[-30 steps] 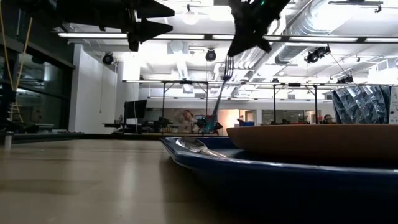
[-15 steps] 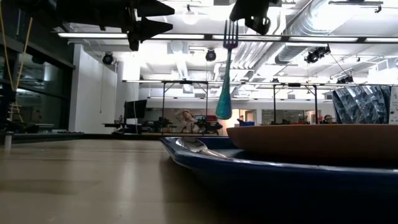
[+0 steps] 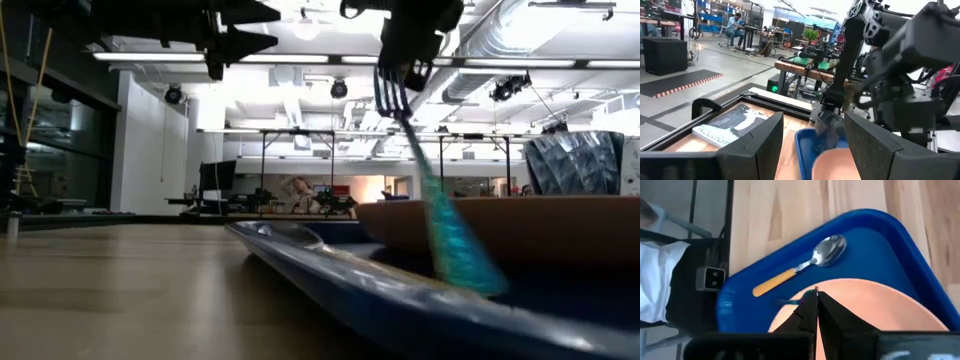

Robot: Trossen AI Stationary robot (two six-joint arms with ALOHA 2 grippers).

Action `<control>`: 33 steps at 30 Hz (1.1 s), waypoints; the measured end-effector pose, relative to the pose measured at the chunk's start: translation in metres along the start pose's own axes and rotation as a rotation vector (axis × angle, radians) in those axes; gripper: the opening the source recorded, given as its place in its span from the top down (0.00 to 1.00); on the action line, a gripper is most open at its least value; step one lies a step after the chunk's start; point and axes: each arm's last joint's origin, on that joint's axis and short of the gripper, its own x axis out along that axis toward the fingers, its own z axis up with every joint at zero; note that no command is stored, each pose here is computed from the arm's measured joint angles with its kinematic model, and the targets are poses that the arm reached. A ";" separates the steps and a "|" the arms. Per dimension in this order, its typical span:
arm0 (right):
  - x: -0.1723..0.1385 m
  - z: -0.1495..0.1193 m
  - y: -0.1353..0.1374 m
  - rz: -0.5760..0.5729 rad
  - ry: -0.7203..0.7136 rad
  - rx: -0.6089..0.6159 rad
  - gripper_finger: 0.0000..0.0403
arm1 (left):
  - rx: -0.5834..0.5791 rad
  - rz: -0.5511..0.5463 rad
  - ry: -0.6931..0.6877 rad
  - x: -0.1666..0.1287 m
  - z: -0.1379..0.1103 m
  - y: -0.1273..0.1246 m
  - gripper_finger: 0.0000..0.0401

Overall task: Pick and place plate/cup/fork/spoon on tray
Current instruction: Put the violet fork on the blue table tray to the left of the orange plate

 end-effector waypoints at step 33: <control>0.077 0.008 -0.020 0.134 0.020 -0.139 1.00 | 0.001 -0.001 -0.007 0.000 0.001 0.000 0.50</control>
